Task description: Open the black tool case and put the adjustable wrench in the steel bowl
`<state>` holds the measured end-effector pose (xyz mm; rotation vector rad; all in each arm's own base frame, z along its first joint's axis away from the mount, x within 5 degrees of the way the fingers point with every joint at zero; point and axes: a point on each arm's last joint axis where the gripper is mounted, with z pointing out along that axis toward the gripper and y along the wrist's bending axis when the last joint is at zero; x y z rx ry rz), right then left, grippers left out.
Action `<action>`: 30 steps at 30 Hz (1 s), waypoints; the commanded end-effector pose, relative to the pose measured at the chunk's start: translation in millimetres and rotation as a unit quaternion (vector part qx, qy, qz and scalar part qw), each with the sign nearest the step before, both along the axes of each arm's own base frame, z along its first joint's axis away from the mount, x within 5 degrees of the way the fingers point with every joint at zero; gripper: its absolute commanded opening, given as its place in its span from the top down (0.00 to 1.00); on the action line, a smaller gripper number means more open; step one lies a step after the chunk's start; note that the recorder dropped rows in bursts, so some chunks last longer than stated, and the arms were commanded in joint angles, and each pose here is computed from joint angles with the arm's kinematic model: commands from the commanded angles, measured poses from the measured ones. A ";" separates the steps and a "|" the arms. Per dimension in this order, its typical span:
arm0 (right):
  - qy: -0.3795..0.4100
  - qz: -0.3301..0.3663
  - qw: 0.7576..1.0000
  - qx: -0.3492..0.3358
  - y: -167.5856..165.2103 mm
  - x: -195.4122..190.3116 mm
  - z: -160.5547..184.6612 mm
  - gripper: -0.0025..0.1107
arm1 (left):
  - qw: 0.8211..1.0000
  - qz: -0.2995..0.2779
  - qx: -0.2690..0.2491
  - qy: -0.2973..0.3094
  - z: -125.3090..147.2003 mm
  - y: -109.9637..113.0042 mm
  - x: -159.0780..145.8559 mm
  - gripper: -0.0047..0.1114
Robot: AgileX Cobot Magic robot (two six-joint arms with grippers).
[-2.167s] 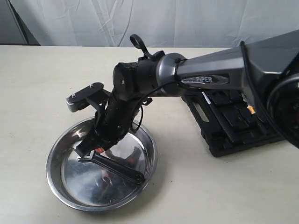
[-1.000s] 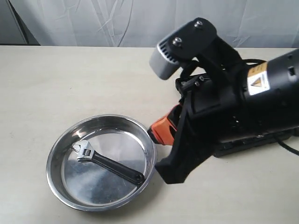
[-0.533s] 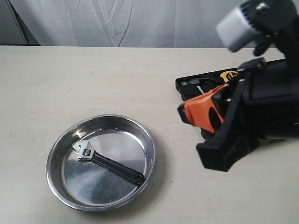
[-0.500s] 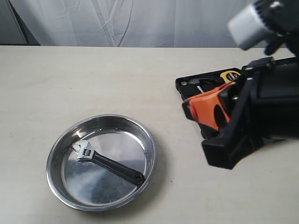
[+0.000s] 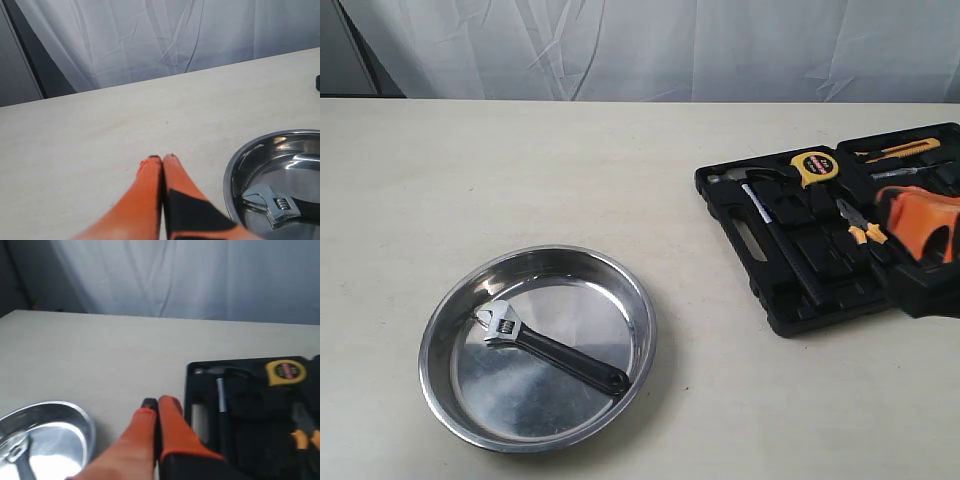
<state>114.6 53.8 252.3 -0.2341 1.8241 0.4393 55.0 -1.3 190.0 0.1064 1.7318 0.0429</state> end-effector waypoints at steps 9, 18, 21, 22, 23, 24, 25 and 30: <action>-0.120 -0.156 0.980 0.010 -45.9 -46.1 -43.8 0.99 | 1.000 0.001 -0.002 -0.006 1.6 0.0 0.4 0.96; -0.137 -0.177 0.975 0.012 -49.4 -57.0 -44.2 0.99 | 1.000 0.001 -0.002 -0.006 1.6 0.0 0.4 0.96; -0.132 -0.176 0.975 0.010 -49.3 -57.0 -45.3 0.99 | 1.000 0.001 -0.002 -0.006 1.6 0.0 0.4 0.96; -0.132 -0.176 0.975 0.010 -49.3 -57.0 -45.3 0.99 | 1.000 0.001 -0.002 -0.006 1.6 0.0 0.4 0.96; -0.132 -0.176 0.975 0.010 -49.3 -57.0 -45.3 0.99 | 1.000 0.001 -0.002 -0.006 1.6 0.0 0.4 0.96; -0.132 -0.176 0.975 0.010 -49.3 -57.0 -45.3 0.99 | 1.000 0.001 -0.002 -0.006 1.6 0.0 0.4 0.96; -0.132 -0.176 0.975 0.010 -49.3 -57.0 -45.3 0.99 | 1.000 0.001 -0.002 -0.006 1.6 0.0 0.4 0.96; -0.132 -0.176 0.975 0.010 -49.3 -57.0 -45.3 0.99 | 1.000 0.001 -0.002 -0.006 1.6 0.0 0.4 0.96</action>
